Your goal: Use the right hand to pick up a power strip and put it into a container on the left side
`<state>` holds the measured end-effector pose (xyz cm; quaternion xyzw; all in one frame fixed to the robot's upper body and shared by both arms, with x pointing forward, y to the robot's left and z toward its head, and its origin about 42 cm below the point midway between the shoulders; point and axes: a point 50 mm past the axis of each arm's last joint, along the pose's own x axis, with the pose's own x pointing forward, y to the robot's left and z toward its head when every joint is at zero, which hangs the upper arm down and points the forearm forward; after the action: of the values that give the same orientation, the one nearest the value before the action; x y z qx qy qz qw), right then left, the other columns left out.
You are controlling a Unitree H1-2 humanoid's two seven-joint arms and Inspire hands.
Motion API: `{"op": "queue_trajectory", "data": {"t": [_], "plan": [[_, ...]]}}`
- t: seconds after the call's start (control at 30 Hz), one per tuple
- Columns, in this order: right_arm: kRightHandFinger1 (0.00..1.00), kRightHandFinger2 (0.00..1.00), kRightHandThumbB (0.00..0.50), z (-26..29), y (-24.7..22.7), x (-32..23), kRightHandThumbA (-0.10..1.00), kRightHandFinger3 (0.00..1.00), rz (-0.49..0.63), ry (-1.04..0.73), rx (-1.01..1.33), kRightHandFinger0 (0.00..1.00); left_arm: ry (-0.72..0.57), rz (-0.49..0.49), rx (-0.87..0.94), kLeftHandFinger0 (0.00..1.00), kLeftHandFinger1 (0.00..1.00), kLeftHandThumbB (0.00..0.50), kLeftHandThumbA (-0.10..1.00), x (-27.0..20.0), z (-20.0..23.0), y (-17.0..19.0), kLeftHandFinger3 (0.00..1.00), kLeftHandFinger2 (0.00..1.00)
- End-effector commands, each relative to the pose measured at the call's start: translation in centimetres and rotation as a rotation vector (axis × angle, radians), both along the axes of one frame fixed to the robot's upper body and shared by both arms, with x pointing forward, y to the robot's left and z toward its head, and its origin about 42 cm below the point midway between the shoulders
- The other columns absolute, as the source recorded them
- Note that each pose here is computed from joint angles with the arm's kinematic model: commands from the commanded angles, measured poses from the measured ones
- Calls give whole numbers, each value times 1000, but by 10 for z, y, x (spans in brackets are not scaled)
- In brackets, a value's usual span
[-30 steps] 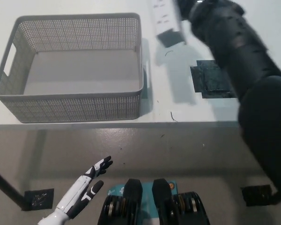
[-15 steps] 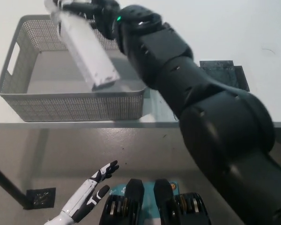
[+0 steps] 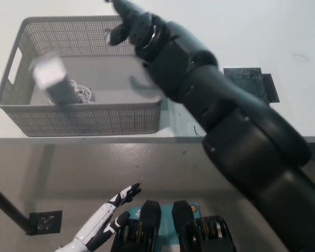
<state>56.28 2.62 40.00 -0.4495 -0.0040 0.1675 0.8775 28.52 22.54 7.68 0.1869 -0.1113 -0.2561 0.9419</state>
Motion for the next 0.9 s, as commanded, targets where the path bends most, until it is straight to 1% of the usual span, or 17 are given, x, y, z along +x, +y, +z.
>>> {"op": "queue_trajectory", "data": {"t": [0.0, 0.07, 0.13, 0.17, 0.2, 0.23, 0.27, 0.37, 0.4, 0.43, 0.5, 0.53, 0.6, 0.67, 0.7, 0.8, 0.87], "plan": [[1000, 1000, 141, 47, -15, 8, 497, 1000, -3, -185, -79, 1000, -47, -31, -2, 1000, 1000, 333, 1000, 3, 11, 1, 1000, 1000], [1000, 1000, 149, 44, -24, 11, 483, 1000, -17, -158, -54, 1000, -40, -33, -1, 1000, 1000, 327, 1000, 3, 9, -1, 1000, 1000], [1000, 1000, 173, 42, -31, 14, 543, 1000, -23, -156, -66, 1000, -38, -31, 0, 1000, 1000, 340, 1000, 2, 8, -1, 1000, 1000], [1000, 1000, 197, 41, -34, 15, 651, 1000, -19, -159, -64, 1000, -36, -31, 3, 1000, 1000, 345, 1000, 1, 7, -1, 1000, 1000], [1000, 1000, 220, 45, -39, 17, 815, 1000, -2, -165, -34, 1000, -36, -32, -2, 1000, 1000, 339, 1000, 2, 7, -2, 1000, 1000], [1000, 1000, 290, 50, -42, 17, 899, 1000, 9, -181, -8, 1000, -34, -33, -4, 1000, 1000, 341, 1000, 1, 7, -1, 1000, 1000], [1000, 1000, 308, 60, -43, 18, 1000, 1000, 23, -210, 11, 1000, -34, -32, -2, 1000, 1000, 348, 1000, 1, 7, -1, 1000, 1000], [1000, 1000, 322, 103, -56, 17, 1000, 1000, 108, -330, 123, 1000, -40, -24, 1, 1000, 1000, 349, 1000, 1, 9, 1, 1000, 1000], [1000, 1000, 305, 111, -61, 17, 1000, 1000, 138, -372, 156, 1000, -44, -24, -1, 1000, 1000, 342, 1000, 2, 10, 2, 1000, 1000], [1000, 1000, 330, 125, -68, 16, 1000, 1000, 162, -412, 185, 1000, -43, -21, -3, 1000, 1000, 340, 1000, 3, 10, 3, 1000, 1000], [1000, 1000, 290, 154, -88, 10, 1000, 1000, 214, -546, 173, 1000, -49, -13, 2, 1000, 1000, 345, 1000, 4, 11, 6, 1000, 1000], [1000, 1000, 285, 164, -99, 5, 1000, 1000, 236, -592, 179, 1000, -52, -10, 0, 1000, 1000, 337, 1000, 5, 11, 7, 1000, 1000], [1000, 1000, 305, 176, -120, -9, 1000, 1000, 268, -668, 198, 1000, -53, -2, -3, 1000, 1000, 335, 1000, 4, 11, 10, 1000, 1000], [1000, 1000, 384, 180, -152, -36, 1000, 1000, 301, -723, 231, 1000, -52, 7, -4, 1000, 1000, 344, 1000, 3, 11, 13, 1000, 1000], [1000, 1000, 396, 180, -164, -49, 1000, 1000, 296, -751, 227, 1000, -51, 12, -7, 1000, 1000, 343, 1000, 3, 11, 14, 1000, 1000], [1000, 1000, 361, 162, -207, -93, 1000, 1000, 317, -805, 275, 1000, -40, 26, -16, 1000, 1000, 328, 1000, 3, 8, 16, 1000, 1000], [1000, 1000, 275, 135, -237, -132, 1000, 1000, 366, -868, 339, 1000, -42, 35, -9, 1000, 1000, 327, 1000, 3, 9, 18, 1000, 1000]]}}
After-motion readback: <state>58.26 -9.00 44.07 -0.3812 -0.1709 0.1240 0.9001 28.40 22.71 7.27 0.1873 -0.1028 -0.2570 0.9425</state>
